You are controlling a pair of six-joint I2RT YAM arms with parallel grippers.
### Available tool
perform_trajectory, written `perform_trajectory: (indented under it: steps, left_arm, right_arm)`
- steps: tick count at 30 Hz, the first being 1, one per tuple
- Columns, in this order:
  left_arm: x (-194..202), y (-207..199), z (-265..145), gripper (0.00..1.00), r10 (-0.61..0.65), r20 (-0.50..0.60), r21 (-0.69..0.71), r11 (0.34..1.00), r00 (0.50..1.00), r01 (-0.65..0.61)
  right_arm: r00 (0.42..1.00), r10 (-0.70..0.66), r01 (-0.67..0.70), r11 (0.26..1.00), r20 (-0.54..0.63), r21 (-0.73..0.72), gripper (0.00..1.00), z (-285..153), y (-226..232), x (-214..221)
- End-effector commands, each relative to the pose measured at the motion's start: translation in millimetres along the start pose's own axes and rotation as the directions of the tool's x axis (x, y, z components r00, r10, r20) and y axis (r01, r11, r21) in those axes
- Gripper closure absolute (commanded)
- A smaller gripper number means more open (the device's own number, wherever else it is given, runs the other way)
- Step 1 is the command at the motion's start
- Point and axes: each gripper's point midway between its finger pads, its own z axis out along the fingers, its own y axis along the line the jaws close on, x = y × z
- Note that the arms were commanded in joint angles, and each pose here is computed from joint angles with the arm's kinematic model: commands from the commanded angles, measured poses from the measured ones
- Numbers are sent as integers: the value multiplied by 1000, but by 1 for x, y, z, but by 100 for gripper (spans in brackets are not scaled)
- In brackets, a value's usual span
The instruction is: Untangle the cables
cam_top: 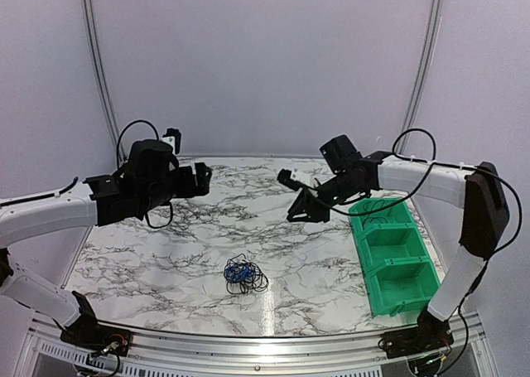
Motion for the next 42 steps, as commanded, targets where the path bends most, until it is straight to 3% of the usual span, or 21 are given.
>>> perform_trajectory:
  steps: [1,4,7,9,12,17,20,28,34,42]
  left_arm:
    - [14,83,-5,1,116,-12,-225,967,993,-116]
    - [32,131,0,1,55,-20,-408,911,998,-59]
    - [58,158,19,1,-9,-207,-481,872,978,-94]
    - [65,157,32,1,18,-328,-455,873,944,-175]
    - [71,134,47,1,59,-402,-326,923,914,-203]
    - [66,125,40,2,37,-372,-286,946,928,-152]
    - [57,123,35,2,37,-347,-283,948,937,-142]
    - [53,119,29,2,43,-339,-259,956,940,-138]
    - [54,117,29,2,47,-342,-246,959,938,-138]
    - [54,116,29,2,53,-346,-240,960,937,-143]
  right_arm:
    - [996,-85,82,990,-23,-114,76,42,45,-13]
    - [991,-122,111,980,-61,-162,76,64,66,-13]
    - [982,-167,147,971,-91,-187,76,85,82,-13]
    - [974,-199,175,966,-113,-193,76,99,91,-13]
    - [957,-253,224,956,-144,-191,78,120,106,-11]
    - [882,-413,367,904,-227,-219,87,142,150,18]
    - [860,-437,387,895,-264,-222,88,138,157,34]
    - [838,-503,487,865,-214,-125,85,99,150,-3]
    - [849,-487,476,873,-204,-105,82,96,148,-16]
    - [900,-388,357,917,-198,-178,70,112,159,-20]
